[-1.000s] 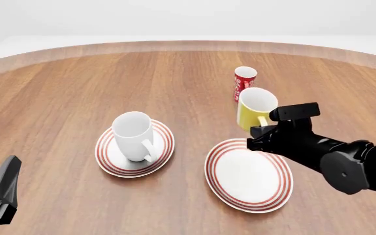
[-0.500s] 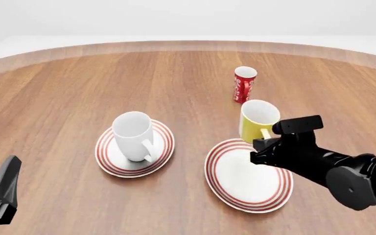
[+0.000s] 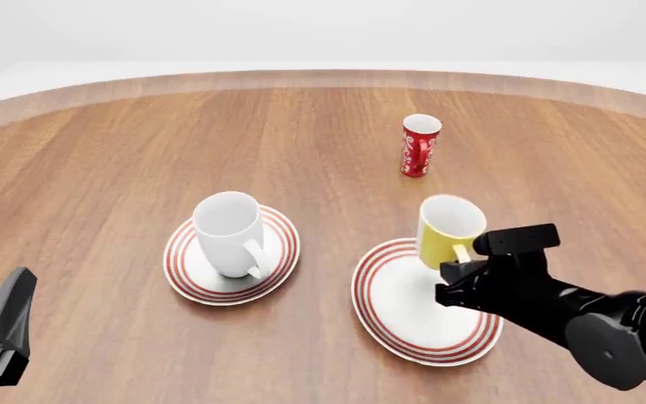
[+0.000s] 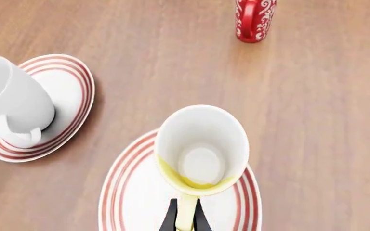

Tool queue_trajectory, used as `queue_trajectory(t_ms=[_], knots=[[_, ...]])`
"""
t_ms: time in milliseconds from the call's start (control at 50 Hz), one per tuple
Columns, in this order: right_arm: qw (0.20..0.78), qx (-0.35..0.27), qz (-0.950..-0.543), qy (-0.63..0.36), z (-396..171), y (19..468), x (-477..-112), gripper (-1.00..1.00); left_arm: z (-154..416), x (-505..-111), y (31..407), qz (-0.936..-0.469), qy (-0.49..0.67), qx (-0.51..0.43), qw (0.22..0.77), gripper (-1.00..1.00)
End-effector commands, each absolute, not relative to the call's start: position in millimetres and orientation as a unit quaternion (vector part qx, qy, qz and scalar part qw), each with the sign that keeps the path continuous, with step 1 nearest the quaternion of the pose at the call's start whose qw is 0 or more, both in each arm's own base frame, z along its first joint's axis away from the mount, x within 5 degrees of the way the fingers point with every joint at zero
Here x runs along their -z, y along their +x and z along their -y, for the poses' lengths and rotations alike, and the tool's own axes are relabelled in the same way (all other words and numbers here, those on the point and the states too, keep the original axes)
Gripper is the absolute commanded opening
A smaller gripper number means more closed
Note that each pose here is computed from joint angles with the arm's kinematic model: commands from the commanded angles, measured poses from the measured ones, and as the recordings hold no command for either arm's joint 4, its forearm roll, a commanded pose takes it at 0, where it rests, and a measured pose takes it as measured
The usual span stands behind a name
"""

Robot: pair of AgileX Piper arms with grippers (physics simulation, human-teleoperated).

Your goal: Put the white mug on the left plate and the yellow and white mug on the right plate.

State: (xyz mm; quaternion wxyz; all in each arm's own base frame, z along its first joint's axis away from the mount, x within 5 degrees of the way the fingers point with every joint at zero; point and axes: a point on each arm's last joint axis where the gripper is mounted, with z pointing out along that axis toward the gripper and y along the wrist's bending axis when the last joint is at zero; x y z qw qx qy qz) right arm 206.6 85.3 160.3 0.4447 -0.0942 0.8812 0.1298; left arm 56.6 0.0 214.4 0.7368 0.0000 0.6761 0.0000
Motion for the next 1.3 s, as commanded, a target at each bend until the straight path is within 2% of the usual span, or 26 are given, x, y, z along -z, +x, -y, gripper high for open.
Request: queue_trajectory(t_ms=[20, 640, 660, 1300], knots=[[0.438, -0.136, -0.884, -0.089, -87.2, 205.5, -150.6, -1.00, 0.0, -214.4, 56.6, -0.676, 0.000, 0.000, 0.737, 1.00], [0.427, -0.141, -0.888, -0.095, -91.7, 203.1, -145.4, -1.00, 0.0, -214.4, 56.6, -0.676, 0.000, 0.000, 0.737, 1.00], [0.428, -0.141, -0.888, -0.094, -91.6, 203.1, -145.4, 1.00, 0.0, -214.4, 56.6, -0.676, 0.000, 0.000, 0.737, 1.00], [0.430, -0.137, -0.887, -0.094, -88.4, 201.3, -148.7, 1.00, 0.0, -214.4, 56.6, -0.676, 0.000, 0.000, 0.737, 1.00]])
